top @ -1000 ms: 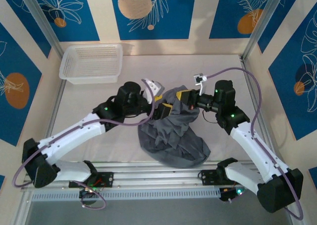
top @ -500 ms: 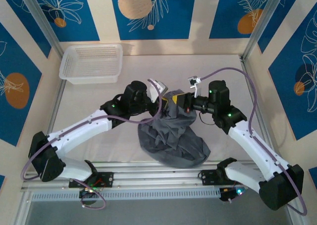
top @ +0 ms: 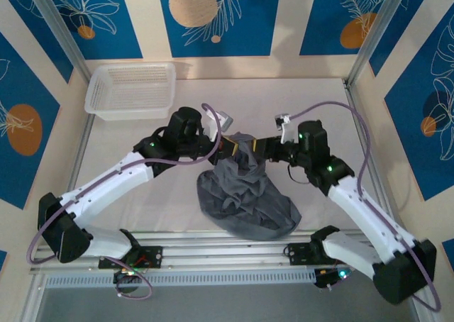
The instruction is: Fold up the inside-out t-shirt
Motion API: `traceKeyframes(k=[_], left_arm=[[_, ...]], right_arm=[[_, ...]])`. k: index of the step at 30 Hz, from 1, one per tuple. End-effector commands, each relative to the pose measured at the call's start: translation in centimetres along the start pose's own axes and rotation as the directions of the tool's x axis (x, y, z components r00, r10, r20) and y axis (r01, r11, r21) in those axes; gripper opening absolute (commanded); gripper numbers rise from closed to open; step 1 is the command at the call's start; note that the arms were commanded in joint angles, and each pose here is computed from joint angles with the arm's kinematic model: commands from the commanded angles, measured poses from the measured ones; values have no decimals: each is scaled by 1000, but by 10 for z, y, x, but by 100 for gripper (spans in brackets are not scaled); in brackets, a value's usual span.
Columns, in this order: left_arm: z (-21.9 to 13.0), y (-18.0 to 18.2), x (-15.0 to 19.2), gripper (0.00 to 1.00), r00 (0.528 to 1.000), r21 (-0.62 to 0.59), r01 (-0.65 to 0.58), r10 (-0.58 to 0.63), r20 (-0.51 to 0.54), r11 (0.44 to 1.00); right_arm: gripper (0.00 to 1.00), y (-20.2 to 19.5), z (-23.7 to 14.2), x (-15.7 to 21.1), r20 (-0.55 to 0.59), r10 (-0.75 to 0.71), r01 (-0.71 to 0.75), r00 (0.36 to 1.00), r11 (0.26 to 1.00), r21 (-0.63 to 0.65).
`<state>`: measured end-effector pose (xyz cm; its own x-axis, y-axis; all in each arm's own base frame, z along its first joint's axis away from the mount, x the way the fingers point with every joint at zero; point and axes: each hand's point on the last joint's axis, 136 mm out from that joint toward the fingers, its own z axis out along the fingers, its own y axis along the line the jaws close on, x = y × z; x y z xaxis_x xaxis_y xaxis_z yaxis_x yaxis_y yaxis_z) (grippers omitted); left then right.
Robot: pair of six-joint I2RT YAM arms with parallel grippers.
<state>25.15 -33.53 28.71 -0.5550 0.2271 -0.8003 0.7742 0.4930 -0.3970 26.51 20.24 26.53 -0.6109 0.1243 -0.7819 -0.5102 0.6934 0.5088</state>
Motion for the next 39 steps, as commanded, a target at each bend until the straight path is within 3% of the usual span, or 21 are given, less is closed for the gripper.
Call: traceKeyframes(k=[1, 4, 9, 11, 14, 15, 17, 20, 23, 26, 29, 32, 35, 39], left_arm=[[-1, -3, -11, 0, 998, 38, 56, -57, 13, 998], [0, 0, -13, 0, 997, 32, 72, -73, 20, 997], [-1, 0, -17, 0, 996, 41, 85, -87, 31, 996], [-3, 0, -17, 0, 996, 38, 86, -87, 33, 996], [-6, 4, -17, 0, 996, 15, 86, -86, 36, 996], [-6, 9, -15, 0, 996, -9, 88, -88, 34, 996], [-6, 33, -5, 3, 995, -126, 100, -99, 16, 987], [-10, 96, 26, 20, 986, -411, 111, -153, -70, 905], [-10, 134, 50, 30, 968, -486, 147, -226, -108, 862], [-11, 146, 56, 42, 958, -439, 222, -279, -68, 871], [-18, 138, 45, 55, 967, -366, 223, -251, -32, 904], [-23, 98, 24, 68, 991, -179, 129, -131, -3, 975], [-33, 52, 7, 75, 998, -12, -7, 7, 57, 1000], [-31, 37, 2, 78, 987, -99, -143, 149, 63, 985]], right_arm=[[36, 24, -24, -25, 206, -131, 134, 970, 991, 2], [37, 47, -19, -13, 193, -144, 159, 971, 985, -64], [57, 19, 11, 7, 111, -179, 165, 978, 979, 119], [49, 11, 19, 8, 95, -204, 187, 974, 969, 162], [8, 15, 25, 5, 85, -222, 210, 971, 968, 135], [0, 23, 25, 3, 92, -223, 215, 970, 972, 89], [0, 41, 23, 4, 102, -216, 220, 971, 975, -21], [0, 60, 10, -2, 106, -120, 136, 987, 976, -167], [0, 63, -7, -13, 87, 28, 0, 996, 953, -303], [0, 53, -18, -22, 70, 150, -117, 986, 929, -351], [0, 40, -18, -21, 29, 205, -185, 978, 929, -321], [0, 34, -14, -16, 1, 217, -206, 976, 930, -303], [0, 33, -9, -14, -17, 235, -229, 972, 925, -302], [0, 39, -4, -14, -51, 239, -242, 970, 914, -327]])
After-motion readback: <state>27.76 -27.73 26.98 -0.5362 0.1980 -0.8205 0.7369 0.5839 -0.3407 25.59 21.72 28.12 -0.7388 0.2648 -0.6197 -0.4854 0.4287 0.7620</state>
